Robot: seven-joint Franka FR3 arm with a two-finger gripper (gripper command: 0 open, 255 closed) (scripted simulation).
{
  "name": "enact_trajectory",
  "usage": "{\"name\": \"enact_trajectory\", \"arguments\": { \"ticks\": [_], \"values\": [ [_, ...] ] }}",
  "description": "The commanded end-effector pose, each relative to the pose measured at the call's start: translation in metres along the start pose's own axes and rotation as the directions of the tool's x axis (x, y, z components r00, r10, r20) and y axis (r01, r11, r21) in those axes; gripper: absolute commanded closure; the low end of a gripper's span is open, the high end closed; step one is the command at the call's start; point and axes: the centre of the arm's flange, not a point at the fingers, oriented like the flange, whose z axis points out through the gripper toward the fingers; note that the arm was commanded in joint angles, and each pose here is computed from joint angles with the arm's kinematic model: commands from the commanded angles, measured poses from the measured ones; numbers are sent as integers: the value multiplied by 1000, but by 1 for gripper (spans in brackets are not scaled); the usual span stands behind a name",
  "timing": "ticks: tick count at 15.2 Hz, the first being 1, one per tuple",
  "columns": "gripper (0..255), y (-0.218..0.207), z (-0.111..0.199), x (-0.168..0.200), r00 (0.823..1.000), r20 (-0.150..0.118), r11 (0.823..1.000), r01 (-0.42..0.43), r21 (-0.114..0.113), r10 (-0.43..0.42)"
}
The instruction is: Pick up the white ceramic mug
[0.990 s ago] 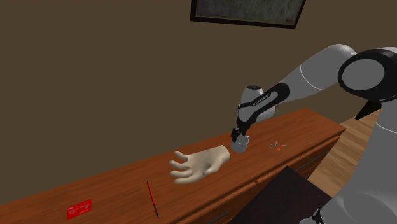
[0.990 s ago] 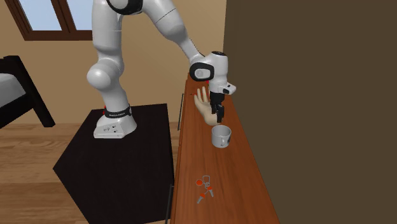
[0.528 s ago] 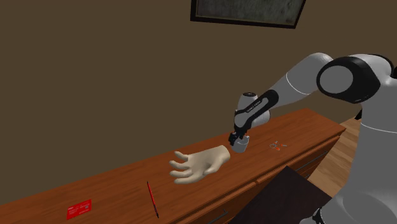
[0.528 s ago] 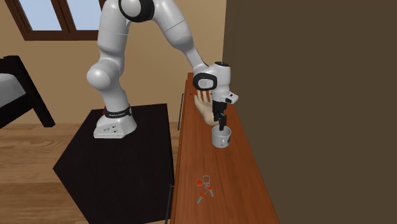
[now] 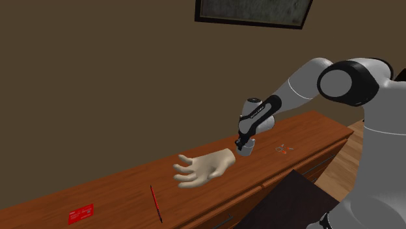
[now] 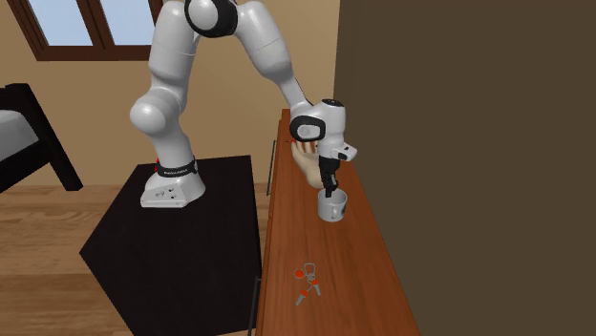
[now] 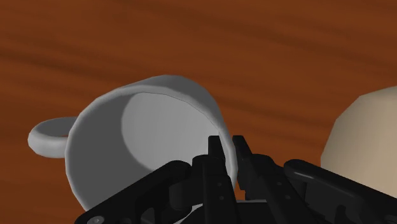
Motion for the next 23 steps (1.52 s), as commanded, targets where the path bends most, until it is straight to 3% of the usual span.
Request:
{"name": "enact_trajectory", "arguments": {
  "ticks": [1,6,23],
  "values": [
    [255,0,0,0,1000,0,1000,0,0,0],
    [255,0,-1,0,1000,0,1000,0,0,0],
    [255,3,-81,0,1000,0,1000,0,0,0]
  ]
}}
